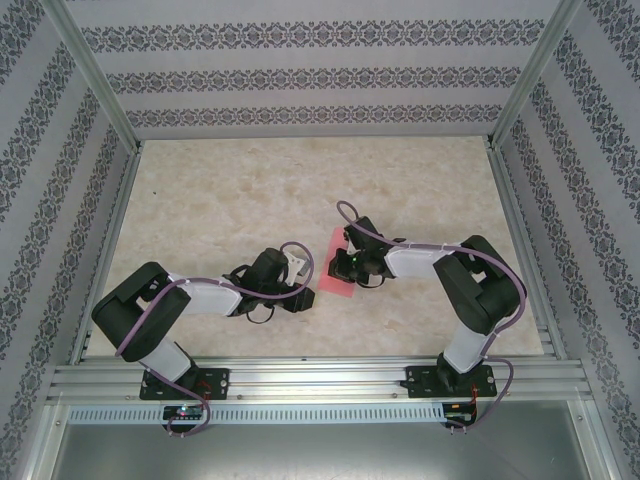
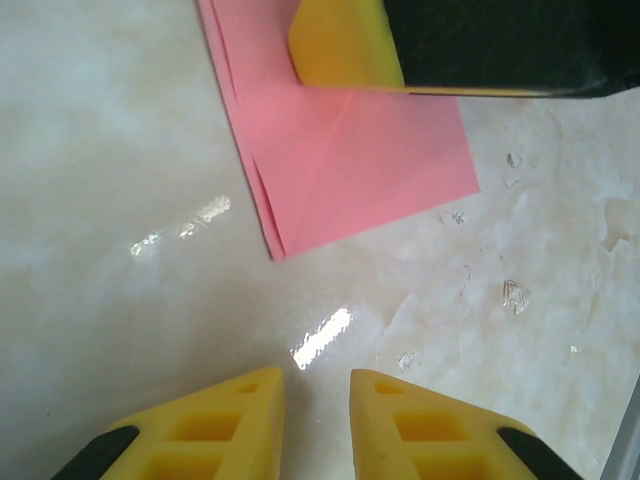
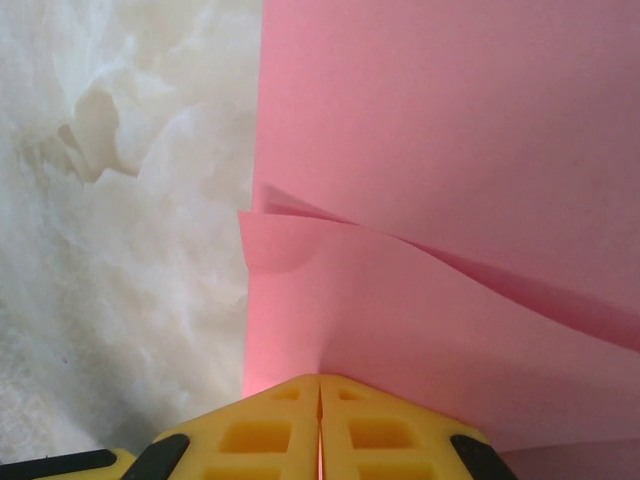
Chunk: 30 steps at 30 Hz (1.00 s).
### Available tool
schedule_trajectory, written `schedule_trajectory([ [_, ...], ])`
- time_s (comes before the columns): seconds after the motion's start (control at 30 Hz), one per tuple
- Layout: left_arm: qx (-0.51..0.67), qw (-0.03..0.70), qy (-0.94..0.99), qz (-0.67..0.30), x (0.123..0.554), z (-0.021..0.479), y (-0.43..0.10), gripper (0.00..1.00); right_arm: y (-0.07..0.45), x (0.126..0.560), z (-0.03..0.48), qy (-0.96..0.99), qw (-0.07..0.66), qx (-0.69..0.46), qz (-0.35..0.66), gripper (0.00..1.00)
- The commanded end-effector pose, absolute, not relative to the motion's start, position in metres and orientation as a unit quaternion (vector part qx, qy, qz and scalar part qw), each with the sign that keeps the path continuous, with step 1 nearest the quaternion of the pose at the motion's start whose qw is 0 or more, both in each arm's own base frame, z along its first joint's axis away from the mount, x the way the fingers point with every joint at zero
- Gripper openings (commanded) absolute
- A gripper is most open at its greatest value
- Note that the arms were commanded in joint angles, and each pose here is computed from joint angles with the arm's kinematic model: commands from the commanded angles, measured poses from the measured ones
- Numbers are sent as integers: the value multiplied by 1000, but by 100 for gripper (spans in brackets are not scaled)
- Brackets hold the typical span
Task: Fold a paper plane with a square sheet of paper (fold left side to right side)
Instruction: Fold the triangle a second time at the center of the table.
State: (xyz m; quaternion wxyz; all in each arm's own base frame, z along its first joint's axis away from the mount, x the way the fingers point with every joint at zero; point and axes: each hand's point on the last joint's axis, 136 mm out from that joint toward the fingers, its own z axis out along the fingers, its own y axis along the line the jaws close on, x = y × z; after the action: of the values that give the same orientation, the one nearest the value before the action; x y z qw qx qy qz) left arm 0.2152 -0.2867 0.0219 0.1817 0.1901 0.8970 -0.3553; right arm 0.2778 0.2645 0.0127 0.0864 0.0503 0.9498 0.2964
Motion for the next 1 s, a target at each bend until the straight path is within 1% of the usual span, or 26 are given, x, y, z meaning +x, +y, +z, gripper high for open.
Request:
schedule_trajectory([
  [0.0, 179, 149, 922, -309, 199, -8, -265, 26, 252, 271, 2, 959, 86, 46, 265, 9],
  [0.23, 164, 205, 901, -346, 218, 47, -278, 27, 268, 262, 5, 951, 72, 50, 298, 9],
  [0.4, 155, 234, 874, -397, 227, 86, -292, 28, 282, 258, 13, 943, 70, 52, 321, 9],
  [0.57, 150, 228, 862, -427, 231, 93, -305, 28, 283, 269, 36, 936, 90, 49, 338, 10],
  [0.7, 145, 218, 858, -442, 233, 93, -313, 28, 274, 275, 53, 934, 111, 50, 336, 10],
  [0.97, 145, 200, 858, -451, 245, 82, -331, 26, 268, 278, 42, 936, 102, 54, 332, 10],
])
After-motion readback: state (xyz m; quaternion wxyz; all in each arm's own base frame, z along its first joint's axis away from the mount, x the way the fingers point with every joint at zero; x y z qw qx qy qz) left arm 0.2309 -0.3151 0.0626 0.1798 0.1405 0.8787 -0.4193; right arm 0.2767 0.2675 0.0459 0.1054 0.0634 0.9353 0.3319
